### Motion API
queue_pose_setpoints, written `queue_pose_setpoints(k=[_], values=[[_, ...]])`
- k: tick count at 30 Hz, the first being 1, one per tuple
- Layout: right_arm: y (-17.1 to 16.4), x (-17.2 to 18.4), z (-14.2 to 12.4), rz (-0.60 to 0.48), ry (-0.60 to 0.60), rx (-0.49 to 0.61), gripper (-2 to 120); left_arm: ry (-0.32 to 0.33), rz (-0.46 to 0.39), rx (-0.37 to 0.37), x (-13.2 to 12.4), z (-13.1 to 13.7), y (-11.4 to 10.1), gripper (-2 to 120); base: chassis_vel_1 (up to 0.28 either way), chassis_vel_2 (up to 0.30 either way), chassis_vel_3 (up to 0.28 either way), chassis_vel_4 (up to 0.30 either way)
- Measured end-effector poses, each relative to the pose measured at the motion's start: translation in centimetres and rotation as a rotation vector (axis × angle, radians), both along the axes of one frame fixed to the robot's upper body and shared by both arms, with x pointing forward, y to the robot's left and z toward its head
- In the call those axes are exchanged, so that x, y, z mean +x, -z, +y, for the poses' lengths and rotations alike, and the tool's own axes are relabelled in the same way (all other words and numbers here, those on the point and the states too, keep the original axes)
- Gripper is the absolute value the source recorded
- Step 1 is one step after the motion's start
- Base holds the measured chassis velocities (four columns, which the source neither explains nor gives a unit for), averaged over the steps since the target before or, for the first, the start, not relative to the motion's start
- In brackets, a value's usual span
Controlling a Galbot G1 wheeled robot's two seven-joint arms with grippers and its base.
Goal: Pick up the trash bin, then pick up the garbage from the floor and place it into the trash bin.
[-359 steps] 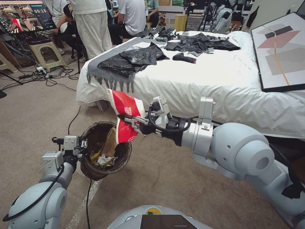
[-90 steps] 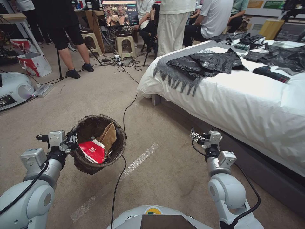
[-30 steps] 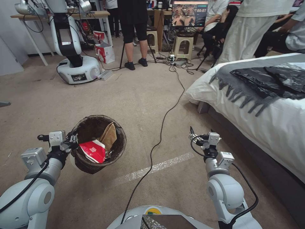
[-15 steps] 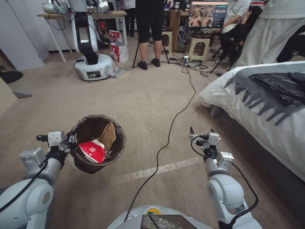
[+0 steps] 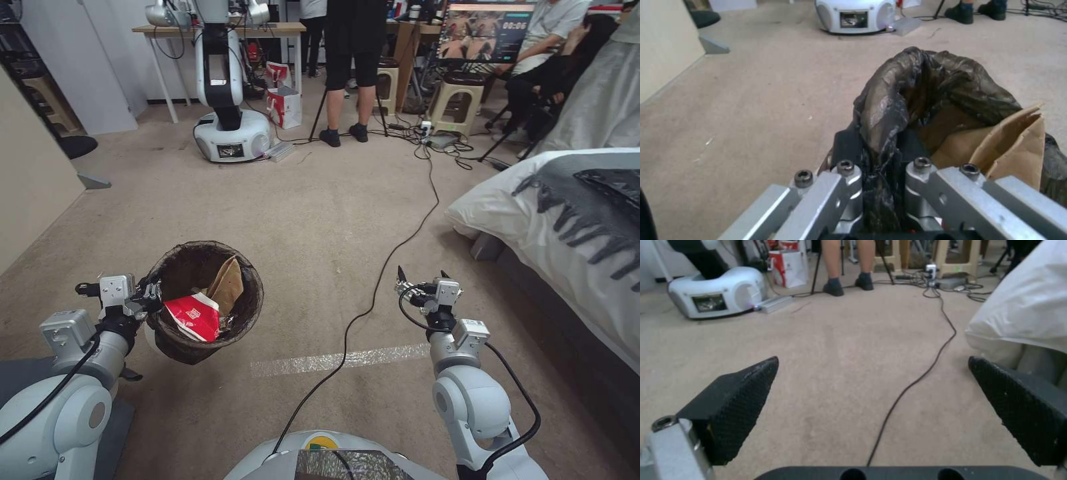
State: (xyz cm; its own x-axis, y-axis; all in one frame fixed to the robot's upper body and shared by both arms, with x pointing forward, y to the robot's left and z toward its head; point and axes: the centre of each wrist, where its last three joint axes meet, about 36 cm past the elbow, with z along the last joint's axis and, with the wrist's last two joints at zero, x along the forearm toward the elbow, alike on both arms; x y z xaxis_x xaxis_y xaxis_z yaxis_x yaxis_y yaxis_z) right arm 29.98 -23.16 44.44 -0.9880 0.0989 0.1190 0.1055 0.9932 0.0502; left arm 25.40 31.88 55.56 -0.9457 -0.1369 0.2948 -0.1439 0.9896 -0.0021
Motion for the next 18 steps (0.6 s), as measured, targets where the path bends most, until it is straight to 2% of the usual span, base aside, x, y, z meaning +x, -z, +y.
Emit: queue_pose_setpoints(k=[8, 11, 14, 18], values=[[0.2, 0.0, 0.0, 0.002, 0.001, 0.0, 100, 0.011, -0.004, -0.024, 0.2, 0.0, 0.0, 7, 0.038, 0.038, 0.042, 0.037], [0.3, 0.0, 0.1, 0.003, -0.001, 0.001, 100, 0.038, -0.012, -0.066, 0.3, -0.1, -0.1, 7, 0.0, 0.0, 0.0, 0.0], [0.4, 0.0, 0.3, 0.004, -0.005, 0.001, 100, 0.095, -0.025, -0.131, 0.8, -0.4, -0.2, 7, 0.0, 0.0, 0.0, 0.0], [0.4, 0.0, 0.3, 0.004, -0.006, 0.0, 100, 0.14, -0.027, -0.172, 1.2, -0.4, -0.2, 7, 0.0, 0.0, 0.0, 0.0]])
